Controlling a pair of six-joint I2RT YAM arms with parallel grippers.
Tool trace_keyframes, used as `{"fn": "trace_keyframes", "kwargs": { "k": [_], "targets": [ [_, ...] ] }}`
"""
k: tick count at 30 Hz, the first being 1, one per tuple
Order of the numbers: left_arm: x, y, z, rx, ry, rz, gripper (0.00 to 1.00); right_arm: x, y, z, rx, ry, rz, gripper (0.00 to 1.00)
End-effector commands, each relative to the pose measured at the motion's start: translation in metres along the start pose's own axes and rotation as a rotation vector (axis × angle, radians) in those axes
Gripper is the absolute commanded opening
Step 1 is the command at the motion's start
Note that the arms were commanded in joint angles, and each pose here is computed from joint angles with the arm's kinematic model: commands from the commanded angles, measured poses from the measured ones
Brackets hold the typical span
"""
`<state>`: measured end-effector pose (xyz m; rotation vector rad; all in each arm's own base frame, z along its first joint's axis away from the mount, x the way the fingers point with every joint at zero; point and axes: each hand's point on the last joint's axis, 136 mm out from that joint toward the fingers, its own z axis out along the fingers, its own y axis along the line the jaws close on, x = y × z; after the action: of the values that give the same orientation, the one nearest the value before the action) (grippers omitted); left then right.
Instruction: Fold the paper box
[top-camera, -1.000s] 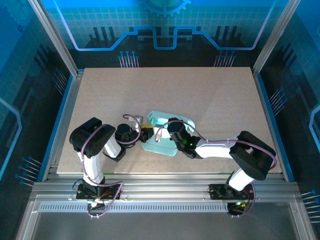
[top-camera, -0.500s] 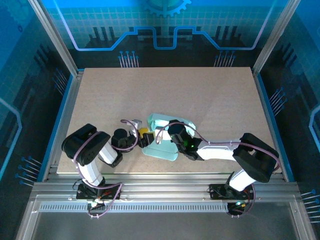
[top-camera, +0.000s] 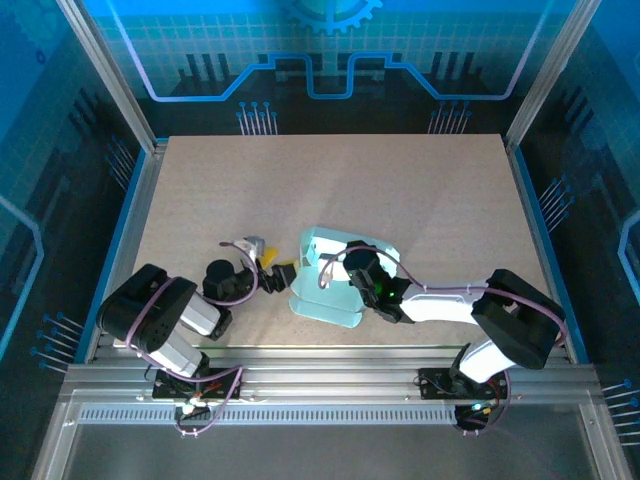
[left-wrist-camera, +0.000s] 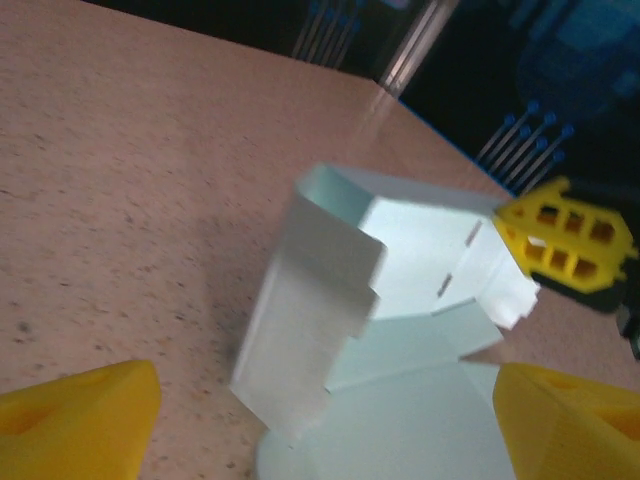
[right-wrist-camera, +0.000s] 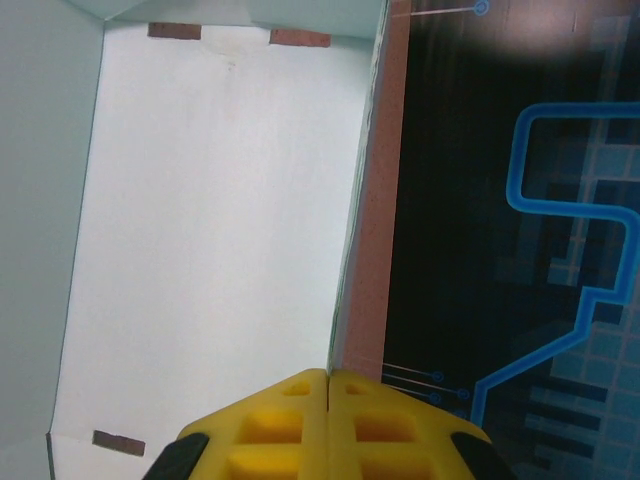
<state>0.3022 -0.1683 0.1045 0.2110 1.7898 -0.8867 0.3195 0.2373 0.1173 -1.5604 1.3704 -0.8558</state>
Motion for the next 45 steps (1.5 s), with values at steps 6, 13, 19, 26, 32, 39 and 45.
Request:
{"fn": "trace_keyframes", "kwargs": {
  "k": [6,13,19,26,32,39,45],
  "targets": [
    [-0.007,0.032,0.01,-0.08,0.048,-0.128,0.85,0.012,0.003,-0.007,0.015,-0.018,-0.087,0.0],
    [0.001,0.026,0.037,0.009,0.234,-0.055,0.75,0.013,0.0,-0.009,0.022,-0.026,-0.101,0.0],
    [0.012,0.008,0.047,0.177,0.268,-0.016,0.62,0.013,-0.001,-0.01,0.025,-0.026,-0.105,0.0],
    [0.022,0.006,0.057,0.225,0.26,-0.054,0.6,0.013,-0.002,-0.01,0.025,-0.027,-0.093,0.0],
    [0.032,-0.015,0.064,0.311,0.282,-0.015,0.61,0.016,-0.001,-0.012,0.018,-0.023,-0.088,0.0],
    [0.041,-0.019,0.073,0.348,0.29,-0.033,0.59,0.014,-0.002,-0.012,0.019,-0.026,-0.089,0.0],
    [0.045,-0.022,0.081,0.353,0.292,-0.031,0.48,0.01,0.0,-0.012,0.015,-0.034,-0.101,0.0]
  ]
}}
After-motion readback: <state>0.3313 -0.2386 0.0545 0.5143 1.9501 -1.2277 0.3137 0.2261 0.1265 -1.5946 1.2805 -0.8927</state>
